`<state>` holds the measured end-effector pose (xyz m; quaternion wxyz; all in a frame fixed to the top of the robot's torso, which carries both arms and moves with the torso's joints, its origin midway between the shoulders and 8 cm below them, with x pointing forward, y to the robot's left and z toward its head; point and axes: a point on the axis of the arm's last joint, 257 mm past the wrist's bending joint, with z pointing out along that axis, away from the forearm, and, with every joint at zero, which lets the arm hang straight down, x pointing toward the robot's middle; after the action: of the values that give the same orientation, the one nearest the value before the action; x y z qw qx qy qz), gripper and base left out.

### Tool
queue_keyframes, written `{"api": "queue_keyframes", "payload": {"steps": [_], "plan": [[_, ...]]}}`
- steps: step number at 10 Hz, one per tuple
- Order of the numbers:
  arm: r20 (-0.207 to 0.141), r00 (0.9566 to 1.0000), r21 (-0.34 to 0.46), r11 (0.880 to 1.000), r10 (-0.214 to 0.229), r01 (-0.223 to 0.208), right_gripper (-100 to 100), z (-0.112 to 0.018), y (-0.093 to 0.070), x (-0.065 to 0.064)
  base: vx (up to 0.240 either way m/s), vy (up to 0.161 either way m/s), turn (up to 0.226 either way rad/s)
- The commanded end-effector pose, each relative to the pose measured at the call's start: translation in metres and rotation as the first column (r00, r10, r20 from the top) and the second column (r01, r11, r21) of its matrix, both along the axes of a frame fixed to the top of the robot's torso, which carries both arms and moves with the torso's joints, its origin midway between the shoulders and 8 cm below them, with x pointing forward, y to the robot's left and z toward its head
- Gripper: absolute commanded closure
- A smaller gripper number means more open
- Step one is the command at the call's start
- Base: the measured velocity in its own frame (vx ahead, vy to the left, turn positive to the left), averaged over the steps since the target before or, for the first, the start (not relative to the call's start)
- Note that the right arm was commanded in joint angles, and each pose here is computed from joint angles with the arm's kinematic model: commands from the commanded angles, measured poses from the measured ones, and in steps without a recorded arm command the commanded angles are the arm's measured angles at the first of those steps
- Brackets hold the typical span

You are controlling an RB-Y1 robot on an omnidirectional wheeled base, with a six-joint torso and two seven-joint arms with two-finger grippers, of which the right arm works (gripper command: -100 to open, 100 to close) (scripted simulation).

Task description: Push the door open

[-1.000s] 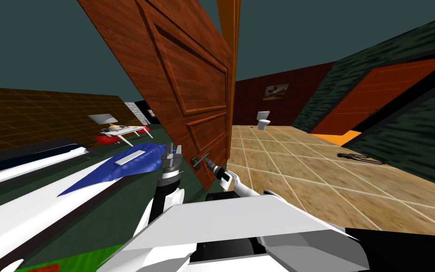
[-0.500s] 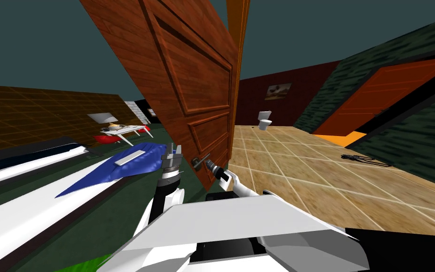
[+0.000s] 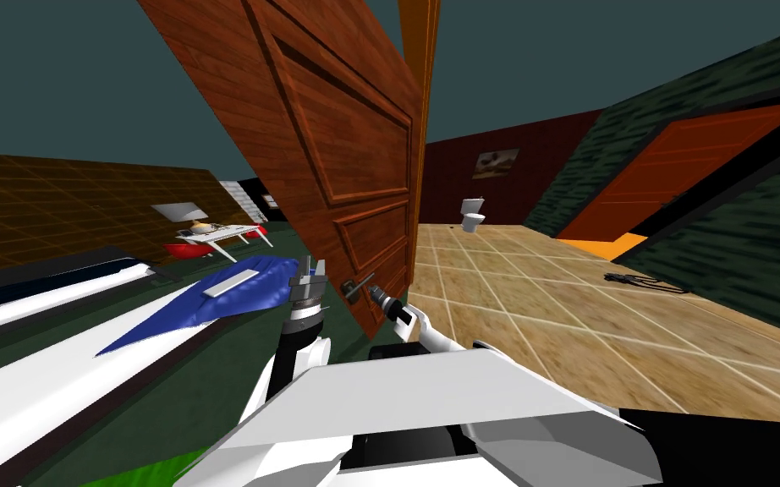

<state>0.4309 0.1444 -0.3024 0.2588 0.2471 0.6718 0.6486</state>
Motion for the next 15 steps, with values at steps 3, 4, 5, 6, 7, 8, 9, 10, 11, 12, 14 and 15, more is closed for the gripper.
{"api": "queue_keyframes", "payload": {"steps": [3,4,5,6,7,8,9,10,11,12,14,15], "plan": [[-0.009,0.9999,0.035,0.999,-0.006,0.006,-100,0.007,0.003,-0.001,-0.216,-0.132,-0.07],[-0.008,1.0,0.023,1.0,-0.006,0.006,-100,0.003,0.001,0.0,-0.102,-0.056,-0.004],[-0.004,0.9999,0.004,1.0,-0.017,0.017,-100,-0.002,-0.009,0.004,0.065,0.08,0.046],[-0.002,0.9998,0.001,1.0,-0.019,0.019,-100,-0.003,-0.011,0.006,0.094,0.183,0.025],[-0.002,0.9998,-0.001,1.0,-0.021,0.021,-100,-0.003,-0.012,0.007,0.125,0.165,-0.001],[0.0,0.9997,-0.001,1.0,-0.024,0.024,-100,-0.002,-0.012,0.008,0.184,0.162,0.025],[0.001,0.9997,0.004,1.0,-0.026,0.026,-100,-0.001,-0.011,0.009,0.167,0.165,0.033],[0.001,0.9996,0.012,1.0,-0.027,0.027,-100,0.003,-0.007,0.01,0.154,0.163,0.028],[0.001,0.9996,0.022,0.999,-0.027,0.026,-100,0.006,-0.002,0.01,0.126,0.154,0.021],[0.001,0.9996,0.016,1.0,-0.026,0.026,-100,0.003,-0.004,0.009,0.049,0.064,-0.007],[0.001,0.9996,0.016,1.0,-0.026,0.026,100,0.003,-0.004,0.009,-0.01,-0.018,0.004],[0.001,0.9996,0.016,1.0,-0.026,0.026,100,0.003,-0.004,0.009,-0.014,-0.02,0.005]]}}
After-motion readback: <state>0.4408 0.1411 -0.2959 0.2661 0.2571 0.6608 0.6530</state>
